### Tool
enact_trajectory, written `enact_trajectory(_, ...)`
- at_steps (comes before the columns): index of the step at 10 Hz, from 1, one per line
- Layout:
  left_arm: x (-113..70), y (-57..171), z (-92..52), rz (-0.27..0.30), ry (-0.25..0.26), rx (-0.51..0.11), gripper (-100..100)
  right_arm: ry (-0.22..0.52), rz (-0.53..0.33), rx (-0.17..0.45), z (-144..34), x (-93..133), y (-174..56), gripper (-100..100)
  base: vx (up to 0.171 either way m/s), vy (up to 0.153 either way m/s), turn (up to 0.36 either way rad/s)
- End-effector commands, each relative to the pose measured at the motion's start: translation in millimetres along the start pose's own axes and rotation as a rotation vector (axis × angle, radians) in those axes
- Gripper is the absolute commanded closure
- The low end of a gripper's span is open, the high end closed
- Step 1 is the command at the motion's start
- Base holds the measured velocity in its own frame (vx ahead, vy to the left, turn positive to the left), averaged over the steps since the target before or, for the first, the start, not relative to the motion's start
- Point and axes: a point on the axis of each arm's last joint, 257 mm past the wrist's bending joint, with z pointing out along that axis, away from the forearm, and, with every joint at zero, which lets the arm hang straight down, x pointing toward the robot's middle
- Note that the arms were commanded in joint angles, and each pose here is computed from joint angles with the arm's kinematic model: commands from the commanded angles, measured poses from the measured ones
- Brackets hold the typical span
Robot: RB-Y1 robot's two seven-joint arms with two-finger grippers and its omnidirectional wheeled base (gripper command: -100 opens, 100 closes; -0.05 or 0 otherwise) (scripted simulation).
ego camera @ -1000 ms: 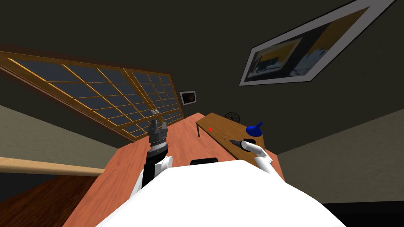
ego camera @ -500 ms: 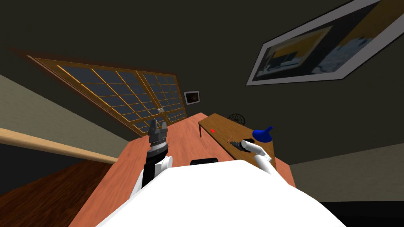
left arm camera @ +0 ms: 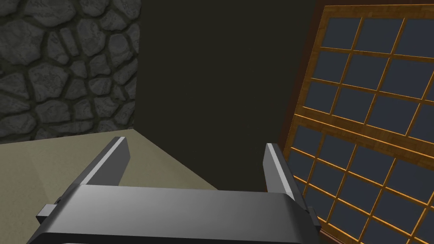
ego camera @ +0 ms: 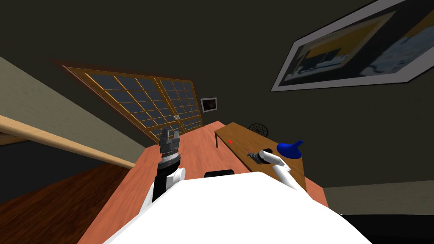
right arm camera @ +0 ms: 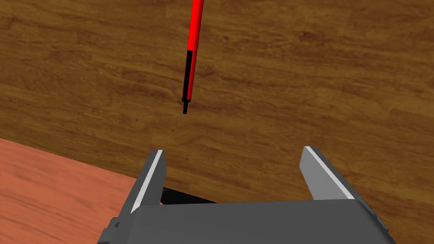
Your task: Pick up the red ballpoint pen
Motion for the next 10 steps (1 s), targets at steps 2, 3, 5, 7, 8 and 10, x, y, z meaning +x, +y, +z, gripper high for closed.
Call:
enact_trajectory(2,0.0,0,0.0,0.000,0.000,0.000,0,-0.054,0.077,-0.038,2.3,-11,12,-100,0.033,-0.022,0.118)
enact_trajectory(3,0.0,0,0.0,0.000,0.000,0.000,0,-0.054,0.096,-0.038,2.3,-11,12,-100,0.031,-0.018,0.112)
enact_trajectory(5,0.0,0,0.0,0.000,0.000,0.000,0,-0.082,0.143,-0.064,3.6,-16,19,-100,0.033,-0.014,0.101)
enact_trajectory(7,0.0,0,0.0,0.000,0.000,0.000,0,-0.125,0.205,-0.115,4.8,-24,32,-100,0.046,-0.016,0.193)
enact_trajectory(8,0.0,0,0.0,0.000,0.000,0.000,0,-0.124,0.219,-0.116,4.8,-24,32,-100,0.041,-0.027,0.061)
enact_trajectory(10,0.0,0,0.0,0.000,0.000,0.000,0,-0.152,0.274,-0.162,4.8,-29,44,-100,0.033,-0.019,0.131)
